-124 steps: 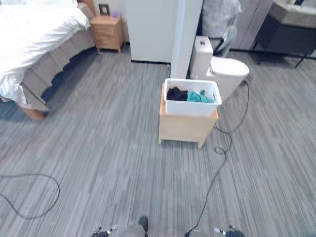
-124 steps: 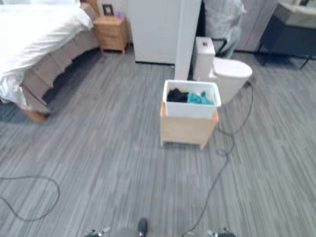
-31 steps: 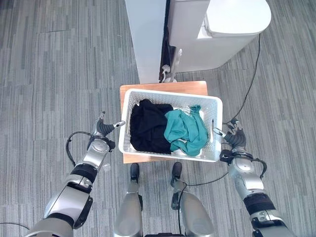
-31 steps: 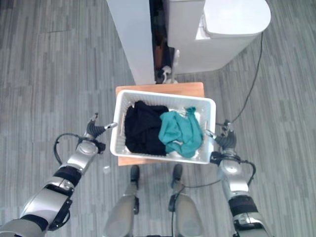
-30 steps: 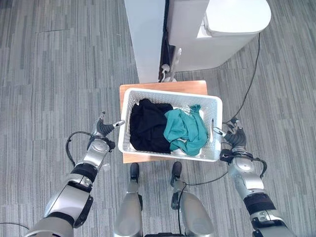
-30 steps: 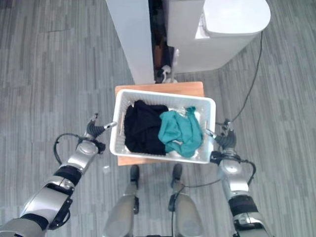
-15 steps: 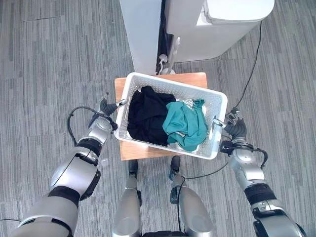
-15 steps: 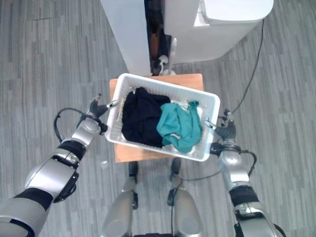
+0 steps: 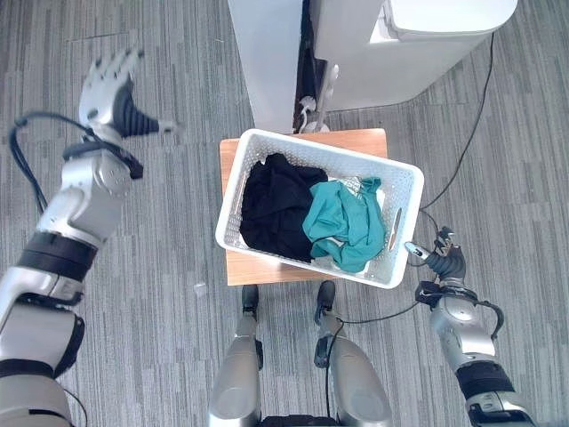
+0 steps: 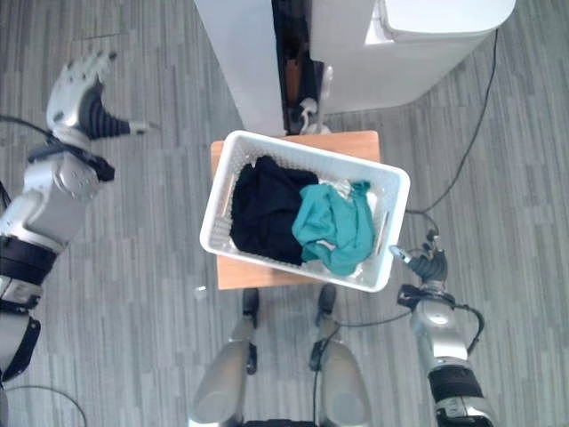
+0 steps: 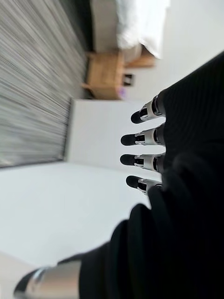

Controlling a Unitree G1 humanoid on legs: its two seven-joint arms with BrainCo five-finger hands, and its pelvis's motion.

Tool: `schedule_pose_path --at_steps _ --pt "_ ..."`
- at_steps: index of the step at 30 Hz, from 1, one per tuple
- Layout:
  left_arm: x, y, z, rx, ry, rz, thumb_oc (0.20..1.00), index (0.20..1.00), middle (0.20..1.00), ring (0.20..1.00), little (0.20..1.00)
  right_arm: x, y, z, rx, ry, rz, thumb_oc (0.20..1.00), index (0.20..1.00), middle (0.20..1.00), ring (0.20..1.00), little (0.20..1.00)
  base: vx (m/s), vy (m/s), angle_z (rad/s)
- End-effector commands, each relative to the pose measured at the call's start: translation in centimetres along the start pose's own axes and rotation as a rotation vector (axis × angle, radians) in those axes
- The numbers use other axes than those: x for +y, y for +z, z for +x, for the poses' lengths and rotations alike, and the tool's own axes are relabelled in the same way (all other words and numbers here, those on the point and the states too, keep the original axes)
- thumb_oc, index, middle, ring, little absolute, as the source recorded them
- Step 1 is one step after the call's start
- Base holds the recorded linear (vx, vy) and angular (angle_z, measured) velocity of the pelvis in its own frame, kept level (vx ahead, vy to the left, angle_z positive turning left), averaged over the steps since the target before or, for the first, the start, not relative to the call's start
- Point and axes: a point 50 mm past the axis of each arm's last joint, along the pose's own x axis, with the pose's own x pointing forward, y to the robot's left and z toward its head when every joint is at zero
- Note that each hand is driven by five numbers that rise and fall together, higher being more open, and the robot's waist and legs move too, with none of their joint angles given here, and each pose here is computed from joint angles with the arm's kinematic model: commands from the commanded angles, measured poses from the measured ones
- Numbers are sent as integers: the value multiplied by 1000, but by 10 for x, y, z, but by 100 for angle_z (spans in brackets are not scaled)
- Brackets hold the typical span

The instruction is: Grab the laundry basket,head to the washer,open it,put in the laundry and shut it.

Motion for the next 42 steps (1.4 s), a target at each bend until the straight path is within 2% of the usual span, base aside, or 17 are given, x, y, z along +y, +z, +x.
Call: schedule_pose_path --at_steps 1,4,12,19,22,31,42 --pt "7 -12 7 79 52 53 1000 1000 1000 1000 1000 -4 18 -2 -99 -4 45 1000 1000 1000 1000 1000 0 0 0" --pt "-1 -12 8 120 49 -10 1000 1000 1000 1000 1000 1 18 -2 -95 9 24 1000 1000 1000 1000 1000 -3 -4 -1" --pt "1 1 16 111 70 -112 1000 1000 1000 1000 1000 2 8 -4 -57 17 -28 1000 1000 1000 1000 1000 0 0 0" --pt "-3 -6 20 169 -9 -213 1000 1000 1000 1000 1000 5 -5 -8 0 51 -55 1000 1000 1000 1000 1000 -5 -15 0" --pt "-13 -15 16 224 -77 -327 1000 1000 1000 1000 1000 9 -17 -13 52 85 -38 1000 1000 1000 1000 1000 9 -27 2" --pt "-34 -33 1 289 -212 -355 1000 1000 1000 1000 1000 4 -41 -24 158 100 -30 1000 1000 1000 1000 1000 2 -30 1" --pt "-53 -22 1 278 -285 -348 1000 1000 1000 1000 1000 1 -49 -27 188 114 -55 1000 1000 1000 1000 1000 -2 -10 0"
